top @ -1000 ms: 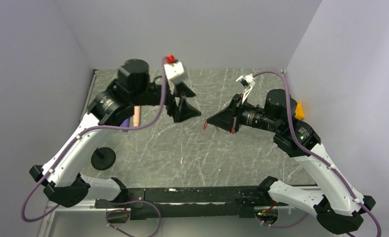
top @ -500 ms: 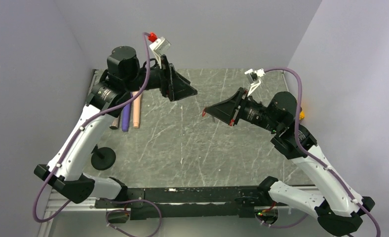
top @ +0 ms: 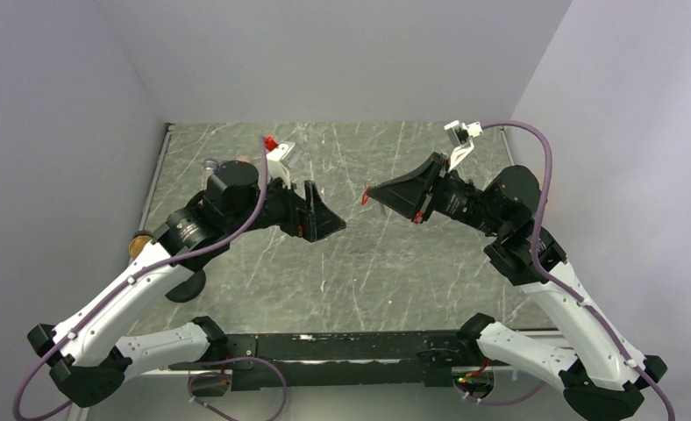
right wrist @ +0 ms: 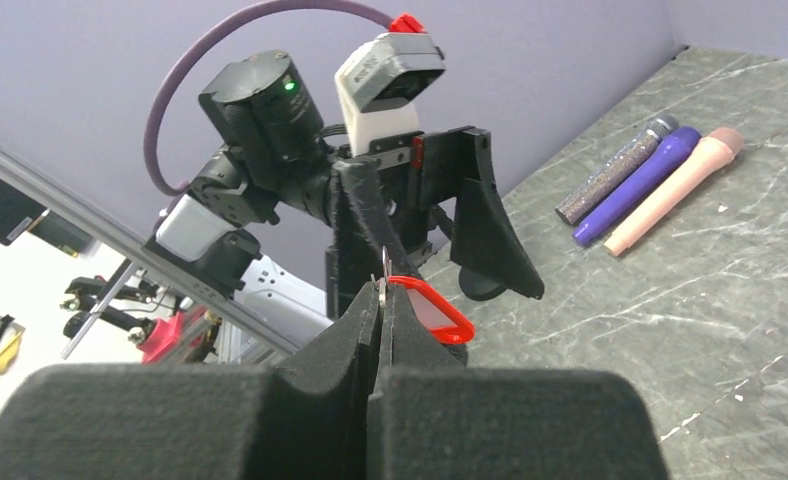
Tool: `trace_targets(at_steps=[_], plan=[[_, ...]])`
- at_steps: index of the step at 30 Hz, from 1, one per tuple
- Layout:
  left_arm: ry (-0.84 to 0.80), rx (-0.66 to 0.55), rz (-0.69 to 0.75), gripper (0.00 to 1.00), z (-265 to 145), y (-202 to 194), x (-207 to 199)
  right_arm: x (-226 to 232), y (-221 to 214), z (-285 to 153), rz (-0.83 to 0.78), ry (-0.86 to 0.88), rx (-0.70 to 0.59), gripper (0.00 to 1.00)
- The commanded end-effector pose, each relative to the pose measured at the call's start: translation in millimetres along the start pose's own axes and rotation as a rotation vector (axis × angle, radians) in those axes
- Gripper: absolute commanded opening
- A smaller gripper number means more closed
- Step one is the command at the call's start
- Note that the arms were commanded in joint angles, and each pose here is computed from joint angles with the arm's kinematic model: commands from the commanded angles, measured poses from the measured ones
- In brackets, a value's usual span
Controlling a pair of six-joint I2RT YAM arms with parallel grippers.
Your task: Remove the keys from the keyring
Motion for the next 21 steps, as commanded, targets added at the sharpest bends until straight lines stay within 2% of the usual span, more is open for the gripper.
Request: trace_targets(at_steps=[1,4,9,13,17,21], plan=[[-0.108,-0.127,-0.011,1.0,-3,13,-16,8,10,-1,-0.054,0.056,-0.038,0.0],[-0.235,-0.242,-0.029,0.99,-11,12,-25,7,11,0,-0.055,0.055,-0.033,0.0],[-0.205,-0.277,-0.086,0.99,-19,9,-16,6,10,-2,-0.048,0.04,-0.046,0.0],[-0.235,-0.212,0.023,0.99,-21,37,-19,4,10,-3,-0.069,0.025,-0.027,0.0],[-0.355,-0.227,0.114,0.93,-29,80,-28,4,15,2,-0.081,0.003,0.041,0.0],[-0.408,-0.219,0.216,0.95,-39,100,-35,6,12,4,-0.059,0.031,0.093,0.0]])
Point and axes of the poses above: each gripper's point midway between its finger pads, its own z axis out along the fingers, its own x axis along the line the jaws close on, y = z × x, the point moved 8 cm from there along -z, back along the fingers, and after that the axes turned 6 degrees about z, right-handed, at the moved point
